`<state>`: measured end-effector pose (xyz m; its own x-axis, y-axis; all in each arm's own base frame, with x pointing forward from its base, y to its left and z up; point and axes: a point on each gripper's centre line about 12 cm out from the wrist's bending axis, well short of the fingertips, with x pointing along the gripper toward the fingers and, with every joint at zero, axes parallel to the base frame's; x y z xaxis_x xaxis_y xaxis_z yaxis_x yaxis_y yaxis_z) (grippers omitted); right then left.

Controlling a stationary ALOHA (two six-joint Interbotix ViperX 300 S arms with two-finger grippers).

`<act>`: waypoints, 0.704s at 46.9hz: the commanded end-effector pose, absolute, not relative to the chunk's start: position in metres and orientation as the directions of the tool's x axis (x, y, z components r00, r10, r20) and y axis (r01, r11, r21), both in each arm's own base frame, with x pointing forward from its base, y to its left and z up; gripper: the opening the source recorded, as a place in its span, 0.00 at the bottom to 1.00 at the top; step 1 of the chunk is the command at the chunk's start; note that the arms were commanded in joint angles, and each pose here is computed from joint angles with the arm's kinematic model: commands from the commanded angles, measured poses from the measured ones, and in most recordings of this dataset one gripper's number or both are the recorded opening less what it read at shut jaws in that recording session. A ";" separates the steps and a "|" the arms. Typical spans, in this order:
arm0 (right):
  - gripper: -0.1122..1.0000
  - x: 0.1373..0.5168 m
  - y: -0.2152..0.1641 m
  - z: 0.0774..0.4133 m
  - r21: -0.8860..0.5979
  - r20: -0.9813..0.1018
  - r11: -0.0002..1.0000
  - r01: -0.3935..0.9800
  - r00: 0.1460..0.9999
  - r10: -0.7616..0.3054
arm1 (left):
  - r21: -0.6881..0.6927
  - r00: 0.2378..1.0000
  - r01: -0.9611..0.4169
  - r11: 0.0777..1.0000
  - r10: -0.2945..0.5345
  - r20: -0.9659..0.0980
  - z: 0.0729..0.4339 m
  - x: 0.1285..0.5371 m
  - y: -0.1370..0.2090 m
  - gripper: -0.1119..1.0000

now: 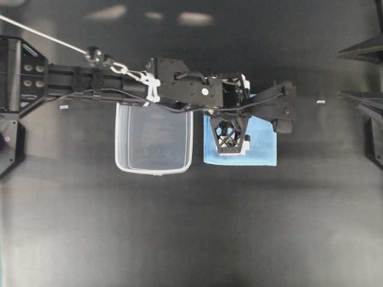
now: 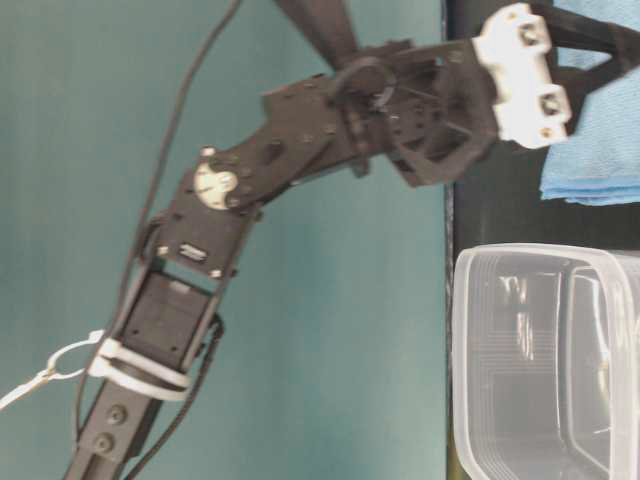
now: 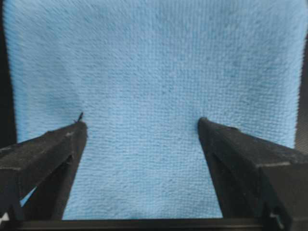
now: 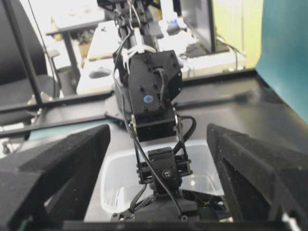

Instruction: Place the blue towel into the container with the left arm.

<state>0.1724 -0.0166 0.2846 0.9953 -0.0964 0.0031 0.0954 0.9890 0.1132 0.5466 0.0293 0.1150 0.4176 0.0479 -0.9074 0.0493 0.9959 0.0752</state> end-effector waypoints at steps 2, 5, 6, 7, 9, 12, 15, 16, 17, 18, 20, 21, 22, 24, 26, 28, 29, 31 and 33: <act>0.81 0.174 -0.017 0.282 0.118 -0.012 0.988 0.099 0.995 -0.098 | 0.080 0.428 0.063 0.995 0.046 -0.903 0.119 0.548 0.024 0.90; 0.81 0.174 -0.017 0.282 0.118 -0.012 0.988 0.099 0.995 -0.098 | 0.079 0.424 0.064 0.995 0.045 -0.905 0.117 0.548 0.023 0.90; 0.81 0.174 -0.017 0.282 0.118 -0.012 0.988 0.099 0.995 -0.098 | 0.079 0.424 0.064 0.995 0.045 -0.905 0.116 0.548 0.023 0.90; 0.81 0.174 -0.017 0.282 0.116 -0.012 0.988 0.099 0.995 -0.098 | 0.078 0.420 0.061 0.995 0.045 -0.907 0.115 0.547 0.023 0.90; 0.81 0.174 -0.018 0.282 0.116 -0.012 0.988 0.102 0.995 -0.101 | 0.074 0.414 0.058 0.996 0.044 -0.909 0.112 0.546 0.022 0.89; 0.81 0.174 -0.019 0.281 0.115 -0.014 0.987 0.108 0.994 -0.107 | 0.073 0.404 0.060 0.995 0.043 -0.914 0.107 0.545 0.021 0.88; 0.81 0.174 -0.020 0.280 0.113 -0.017 0.987 0.118 0.993 -0.116 | 0.073 0.399 0.064 0.995 0.042 -0.916 0.105 0.544 0.019 0.85; 0.81 0.173 -0.021 0.280 0.113 -0.017 0.986 0.121 0.993 -0.120 | 0.072 0.395 0.064 0.995 0.041 -0.918 0.104 0.543 0.019 0.83; 0.81 0.173 -0.021 0.280 0.113 -0.017 0.986 0.124 0.992 -0.123 | 0.073 0.393 0.068 0.995 0.040 -0.919 0.104 0.542 0.018 0.81; 0.81 0.173 -0.022 0.279 0.113 -0.018 0.985 0.127 0.992 -0.126 | 0.073 0.393 0.070 0.995 0.040 -0.919 0.104 0.542 0.017 0.78; 0.81 0.173 -0.023 0.279 0.112 -0.018 0.985 0.133 0.991 -0.132 | 0.073 0.392 0.072 0.995 0.039 -0.919 0.104 0.541 0.016 0.69; 0.80 0.173 -0.023 0.279 0.112 -0.018 0.985 0.134 0.991 -0.133 | 0.073 0.392 0.073 0.995 0.038 -0.919 0.105 0.541 0.015 0.65; 0.81 0.173 -0.023 0.280 0.112 -0.015 0.985 0.134 0.991 -0.133 | 0.074 0.389 0.079 0.994 0.037 -0.920 0.105 0.541 0.014 0.60; 0.81 0.173 -0.023 0.280 0.110 -0.015 0.985 0.136 0.991 -0.135 | 0.075 0.389 0.083 0.994 0.037 -0.920 0.108 0.540 0.013 0.49; 0.81 0.172 -0.023 0.280 0.110 -0.014 0.985 0.135 0.991 -0.135 | 0.076 0.395 0.085 0.993 0.036 -0.918 0.113 0.540 0.012 0.37; 0.81 0.172 -0.023 0.280 0.110 -0.014 0.985 0.135 0.991 -0.135 | 0.079 0.406 0.085 0.993 0.038 -0.913 0.119 0.541 0.012 0.27; 0.81 0.172 -0.023 0.280 0.109 -0.014 0.985 0.134 0.991 -0.133 | 0.078 0.415 0.084 0.993 0.037 -0.909 0.124 0.541 0.012 0.23; 0.81 0.172 -0.023 0.280 0.110 -0.014 0.985 0.134 0.991 -0.133 | 0.080 0.430 0.082 0.993 0.037 -0.902 0.133 0.542 0.012 0.15; 0.81 0.172 -0.023 0.280 0.110 -0.014 0.985 0.135 0.991 -0.135 | 0.082 0.449 0.081 0.993 0.037 -0.893 0.144 0.542 0.012 0.15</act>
<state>0.1712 -0.0226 0.2773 0.9911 -0.1313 -0.0200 0.1327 0.9852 0.1086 0.5397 0.0091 0.1121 0.3925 0.0326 -0.9192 0.0918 0.9930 0.0744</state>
